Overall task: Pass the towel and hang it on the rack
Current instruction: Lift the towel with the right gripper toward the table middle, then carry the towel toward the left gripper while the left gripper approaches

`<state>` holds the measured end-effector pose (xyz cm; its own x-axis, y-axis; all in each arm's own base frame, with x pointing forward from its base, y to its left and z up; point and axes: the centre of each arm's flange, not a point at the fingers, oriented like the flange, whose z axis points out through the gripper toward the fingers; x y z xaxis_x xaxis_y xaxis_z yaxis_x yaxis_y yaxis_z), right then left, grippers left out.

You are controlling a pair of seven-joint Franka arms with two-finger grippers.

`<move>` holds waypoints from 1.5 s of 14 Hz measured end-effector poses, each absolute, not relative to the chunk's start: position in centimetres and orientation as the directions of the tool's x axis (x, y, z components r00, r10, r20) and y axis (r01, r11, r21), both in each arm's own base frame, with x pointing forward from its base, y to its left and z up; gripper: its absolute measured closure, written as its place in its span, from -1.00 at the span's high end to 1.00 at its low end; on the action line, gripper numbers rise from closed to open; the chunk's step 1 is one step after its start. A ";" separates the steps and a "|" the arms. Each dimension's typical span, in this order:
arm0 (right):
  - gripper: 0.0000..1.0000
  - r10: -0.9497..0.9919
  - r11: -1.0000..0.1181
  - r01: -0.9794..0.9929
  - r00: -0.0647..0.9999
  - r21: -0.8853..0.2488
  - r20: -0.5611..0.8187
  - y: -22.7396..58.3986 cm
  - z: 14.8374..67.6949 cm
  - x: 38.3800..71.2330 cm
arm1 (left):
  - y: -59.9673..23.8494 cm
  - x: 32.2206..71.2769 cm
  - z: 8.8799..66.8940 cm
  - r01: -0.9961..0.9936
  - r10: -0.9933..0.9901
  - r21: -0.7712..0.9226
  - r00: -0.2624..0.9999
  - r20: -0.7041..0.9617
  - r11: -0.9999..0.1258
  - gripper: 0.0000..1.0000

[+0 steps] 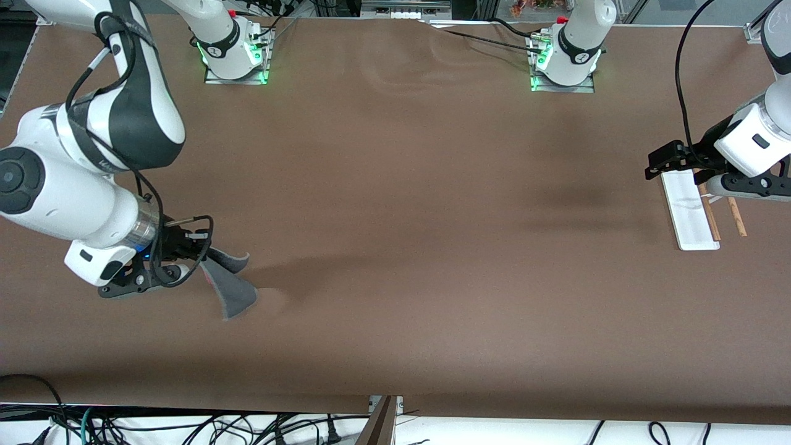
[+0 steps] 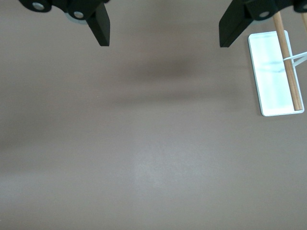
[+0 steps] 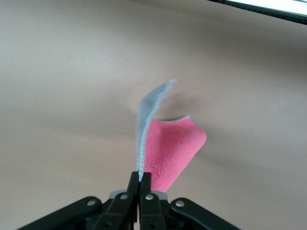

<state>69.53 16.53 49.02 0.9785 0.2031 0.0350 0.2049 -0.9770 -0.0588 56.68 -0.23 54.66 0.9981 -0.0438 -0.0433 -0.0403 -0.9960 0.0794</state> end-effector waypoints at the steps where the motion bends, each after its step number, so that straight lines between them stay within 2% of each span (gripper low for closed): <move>1: -0.95 0.176 -0.982 0.178 0.984 -0.061 0.039 17.9 49.6 69.0 | -0.2 56.7 54.6 -0.053 -0.057 0.081 0.997 -0.044 -0.995 1.00; 4: -0.95 0.076 -0.994 0.080 0.996 -0.075 0.052 23.5 51.0 67.2 | -0.5 56.9 54.1 -0.173 -0.179 0.114 0.983 -0.038 -0.978 1.00; 6: -0.95 0.016 -0.995 0.024 0.996 -0.096 0.085 27.2 52.5 66.1 | -1.4 57.0 53.6 -0.272 -0.281 0.208 0.960 -0.015 -0.940 1.00; 9: -0.95 -0.028 -0.991 -0.011 0.991 -0.130 0.129 31.1 53.9 64.9 | -3.0 57.2 52.4 -0.439 -0.451 0.364 0.891 0.057 -0.822 1.00; 14: -0.95 -0.113 -0.976 -0.078 0.980 -0.201 0.165 38.7 54.8 61.4 | -8.4 59.2 46.6 -0.581 -0.574 0.575 0.789 0.222 -0.576 1.00; 17: -0.95 -0.157 -0.962 -0.109 0.971 -0.252 0.182 44.7 55.1 58.0 | -13.5 60.0 44.5 -0.660 -0.613 0.570 0.725 0.313 -0.489 1.00; 21: -0.95 -0.240 -0.933 -0.164 0.947 -0.319 0.214 51.3 53.5 54.7 | -20.9 58.8 42.6 -0.777 -0.689 0.506 0.598 0.410 -0.373 1.00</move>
<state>54.68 51.25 53.53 0.9471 -0.2396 0.2135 -0.1641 -0.9333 -0.3193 58.80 -20.94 42.63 0.5980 -0.6888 0.4100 -0.7773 -0.3734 0.5063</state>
